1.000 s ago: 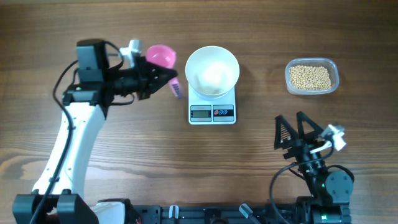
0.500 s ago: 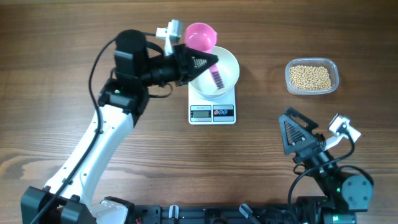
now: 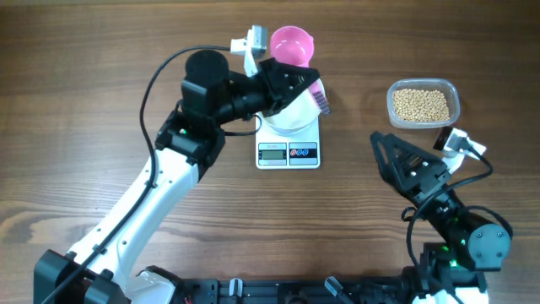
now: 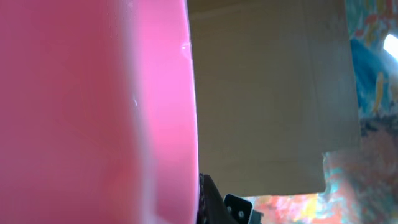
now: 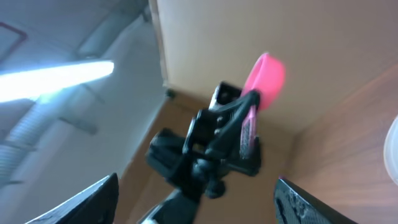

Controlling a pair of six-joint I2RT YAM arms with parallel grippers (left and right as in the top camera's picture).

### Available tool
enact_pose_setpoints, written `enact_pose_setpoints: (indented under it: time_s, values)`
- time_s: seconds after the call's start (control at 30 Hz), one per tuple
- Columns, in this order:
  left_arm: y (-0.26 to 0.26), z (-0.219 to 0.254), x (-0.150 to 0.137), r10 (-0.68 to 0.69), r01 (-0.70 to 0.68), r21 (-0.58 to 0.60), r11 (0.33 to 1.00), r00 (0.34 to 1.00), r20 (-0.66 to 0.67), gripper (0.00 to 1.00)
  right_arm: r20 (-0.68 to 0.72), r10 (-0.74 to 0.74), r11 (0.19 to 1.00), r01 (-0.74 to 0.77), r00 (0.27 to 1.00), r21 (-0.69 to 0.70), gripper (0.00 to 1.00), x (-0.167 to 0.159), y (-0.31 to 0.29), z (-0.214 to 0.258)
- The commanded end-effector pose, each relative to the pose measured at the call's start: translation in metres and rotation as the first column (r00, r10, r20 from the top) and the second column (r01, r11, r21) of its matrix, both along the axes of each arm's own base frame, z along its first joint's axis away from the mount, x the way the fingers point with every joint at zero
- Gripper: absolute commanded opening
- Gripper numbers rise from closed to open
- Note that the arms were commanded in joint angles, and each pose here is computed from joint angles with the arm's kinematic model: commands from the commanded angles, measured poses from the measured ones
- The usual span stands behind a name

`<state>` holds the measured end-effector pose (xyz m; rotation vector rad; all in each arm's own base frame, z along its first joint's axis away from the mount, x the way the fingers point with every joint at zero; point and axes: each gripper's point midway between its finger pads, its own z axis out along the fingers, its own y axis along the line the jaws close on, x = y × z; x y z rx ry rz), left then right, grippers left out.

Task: Scoop item into bowl and weigh 150g on scale
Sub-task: 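Lift the pink scoop with the left gripper over the bowl toward the right gripper, then grasp the scoop handle with the right gripper beside the left gripper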

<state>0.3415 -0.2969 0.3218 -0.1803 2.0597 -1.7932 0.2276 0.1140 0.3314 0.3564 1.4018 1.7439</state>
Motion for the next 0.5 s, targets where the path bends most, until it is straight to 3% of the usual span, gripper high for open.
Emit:
enact_pose_setpoints:
  time_s: [0.0,0.07,0.2,0.37,0.47]
  values:
    - [-0.014,0.013,-0.007,0.033,-0.033,-0.026,0.999,0.999,-0.002,0.04,-0.169,0.158,0.984,-0.140,0.973,0.112,0.85,0.005,0.011,-0.010]
    - [-0.022,0.017,-0.012,0.027,-0.027,-0.033,0.999,1.000,0.013,0.04,-0.299,0.232,0.963,-0.175,0.926,0.205,0.92,0.014,0.015,-0.024]
    - [-0.032,0.028,-0.021,0.001,0.002,-0.062,0.998,0.998,0.057,0.04,-0.422,0.330,0.931,-0.215,0.844,0.296,1.00,0.018,0.021,-0.039]
    - [-0.031,0.018,-0.019,0.022,-0.022,-0.035,0.999,1.000,0.019,0.04,-0.240,0.261,0.961,-0.227,0.935,0.159,0.97,0.018,0.020,-0.023]
    - [-0.030,0.011,-0.017,0.043,-0.044,-0.023,0.999,0.999,-0.026,0.04,-0.226,0.252,0.963,-0.220,0.941,0.158,0.94,0.019,0.019,-0.021]
